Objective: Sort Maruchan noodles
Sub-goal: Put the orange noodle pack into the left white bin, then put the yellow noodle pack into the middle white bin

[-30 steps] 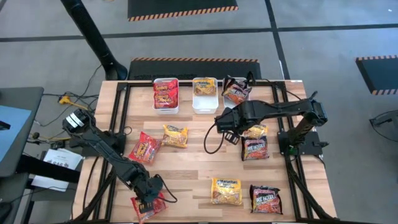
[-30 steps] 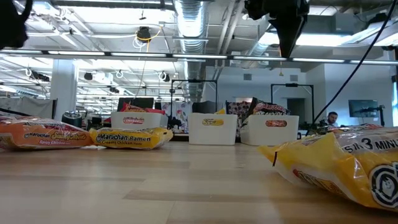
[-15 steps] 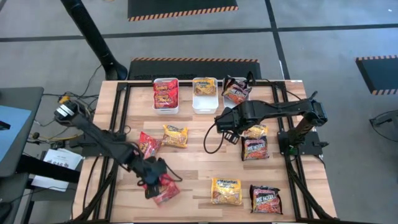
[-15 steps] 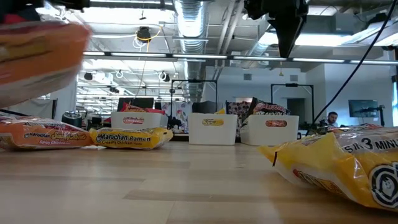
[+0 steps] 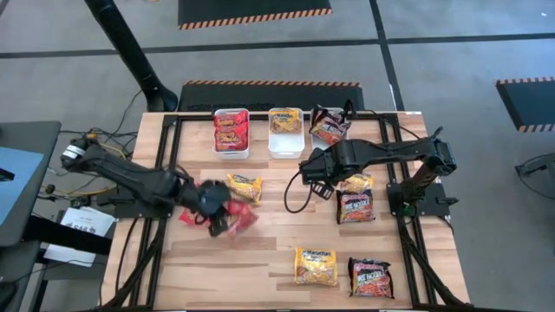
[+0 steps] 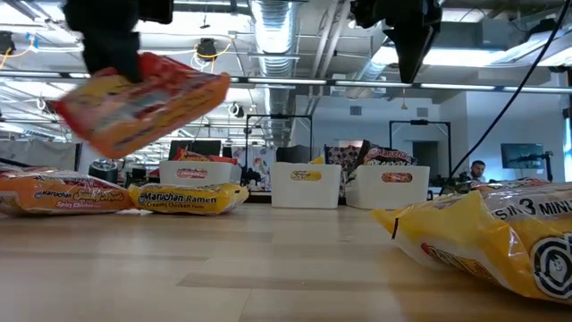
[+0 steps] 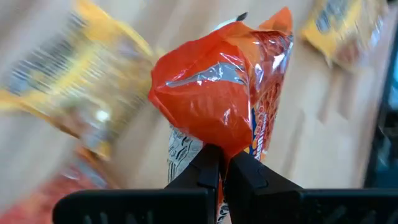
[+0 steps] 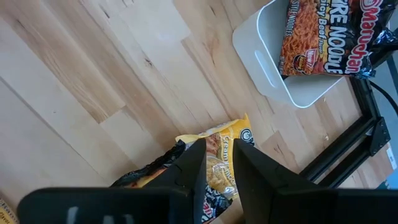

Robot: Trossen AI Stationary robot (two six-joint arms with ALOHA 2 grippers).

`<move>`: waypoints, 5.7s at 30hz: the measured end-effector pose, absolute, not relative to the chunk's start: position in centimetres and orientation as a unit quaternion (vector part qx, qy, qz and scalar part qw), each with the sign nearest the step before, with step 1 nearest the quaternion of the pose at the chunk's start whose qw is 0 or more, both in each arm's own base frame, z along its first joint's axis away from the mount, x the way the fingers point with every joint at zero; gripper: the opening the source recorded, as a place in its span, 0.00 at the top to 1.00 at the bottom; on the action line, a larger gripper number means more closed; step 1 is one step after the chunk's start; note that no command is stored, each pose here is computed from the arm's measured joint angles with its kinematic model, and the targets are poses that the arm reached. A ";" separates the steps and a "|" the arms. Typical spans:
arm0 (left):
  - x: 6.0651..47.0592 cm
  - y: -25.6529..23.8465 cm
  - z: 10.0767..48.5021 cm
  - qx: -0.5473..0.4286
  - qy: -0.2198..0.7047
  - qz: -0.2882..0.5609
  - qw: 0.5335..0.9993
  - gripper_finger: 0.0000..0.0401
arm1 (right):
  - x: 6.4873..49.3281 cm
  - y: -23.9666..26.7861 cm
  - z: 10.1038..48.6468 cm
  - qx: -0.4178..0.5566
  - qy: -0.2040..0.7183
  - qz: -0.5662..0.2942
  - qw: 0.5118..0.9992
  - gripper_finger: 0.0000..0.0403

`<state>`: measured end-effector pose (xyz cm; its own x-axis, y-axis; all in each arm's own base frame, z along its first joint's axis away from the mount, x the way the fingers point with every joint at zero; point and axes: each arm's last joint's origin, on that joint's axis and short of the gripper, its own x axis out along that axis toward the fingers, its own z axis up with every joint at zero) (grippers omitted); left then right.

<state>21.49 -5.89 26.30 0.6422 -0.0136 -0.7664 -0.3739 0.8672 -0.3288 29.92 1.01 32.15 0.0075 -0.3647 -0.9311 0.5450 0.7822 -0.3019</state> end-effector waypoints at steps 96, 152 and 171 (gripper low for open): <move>23.0 17.8 22.2 -0.004 0.619 0.219 0.754 1.00 | 32.4 -1.8 32.2 0.151 0.522 -0.358 0.760 0.74; 18.7 10.8 31.1 -0.162 0.430 0.137 0.877 1.00 | 32.2 6.9 31.4 0.195 0.637 -0.066 0.743 0.44; 21.0 5.0 31.2 -0.225 0.441 0.034 0.868 1.00 | 31.4 13.3 23.9 0.176 0.632 0.110 0.747 0.44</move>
<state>20.96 4.97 31.17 0.6081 -0.1394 -0.7815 -0.2586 0.8960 -0.3611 31.36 13.32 23.94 0.1773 0.3857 -0.9054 0.0583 0.9143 0.4009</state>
